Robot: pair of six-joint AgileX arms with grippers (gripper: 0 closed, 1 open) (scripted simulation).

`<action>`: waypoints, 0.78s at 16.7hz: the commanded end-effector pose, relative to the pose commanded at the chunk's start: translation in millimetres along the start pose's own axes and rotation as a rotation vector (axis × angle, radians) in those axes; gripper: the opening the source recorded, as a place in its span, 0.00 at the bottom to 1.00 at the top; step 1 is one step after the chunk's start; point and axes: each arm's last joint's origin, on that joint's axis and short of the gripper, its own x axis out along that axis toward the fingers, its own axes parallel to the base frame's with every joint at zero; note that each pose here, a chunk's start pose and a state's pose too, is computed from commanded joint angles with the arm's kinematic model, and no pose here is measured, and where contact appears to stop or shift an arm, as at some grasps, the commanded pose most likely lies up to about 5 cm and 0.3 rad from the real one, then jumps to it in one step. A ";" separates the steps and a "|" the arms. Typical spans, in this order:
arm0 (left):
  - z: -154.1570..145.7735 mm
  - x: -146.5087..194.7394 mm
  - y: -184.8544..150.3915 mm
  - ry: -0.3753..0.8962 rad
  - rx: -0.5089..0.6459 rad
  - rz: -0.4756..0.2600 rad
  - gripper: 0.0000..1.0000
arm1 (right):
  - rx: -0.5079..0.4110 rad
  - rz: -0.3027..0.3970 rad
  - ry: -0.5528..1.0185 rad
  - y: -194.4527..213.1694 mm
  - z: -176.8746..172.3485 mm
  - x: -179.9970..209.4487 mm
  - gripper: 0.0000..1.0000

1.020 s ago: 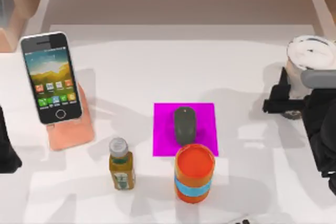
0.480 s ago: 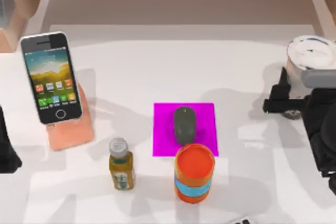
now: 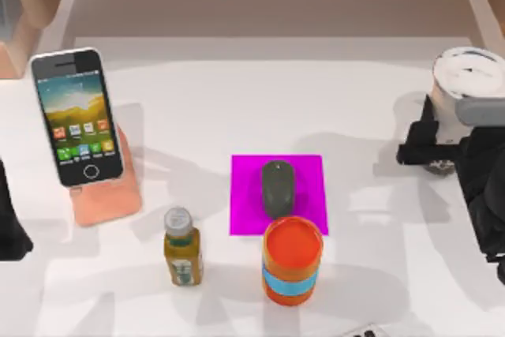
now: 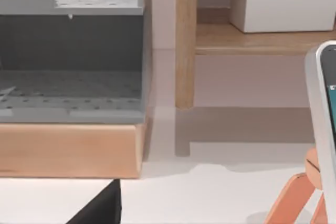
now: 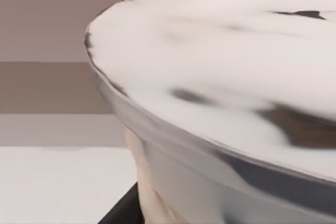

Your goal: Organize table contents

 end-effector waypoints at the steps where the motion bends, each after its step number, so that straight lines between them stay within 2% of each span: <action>1: 0.0 0.0 0.0 0.000 0.000 0.000 1.00 | 0.000 0.000 0.000 0.0 0.0 0.0 0.00; 4: 0.0 0.0 0.0 0.000 0.000 0.000 1.00 | 0.043 -0.004 -0.097 5.4 20.7 11.3 0.00; 9: 0.0 0.0 0.0 0.000 0.000 0.000 1.00 | 0.119 -0.009 -0.262 25.4 74.6 48.4 0.00; 13: 0.0 0.0 0.0 0.000 0.000 0.000 1.00 | 0.146 -0.009 -0.317 43.2 120.5 80.7 0.00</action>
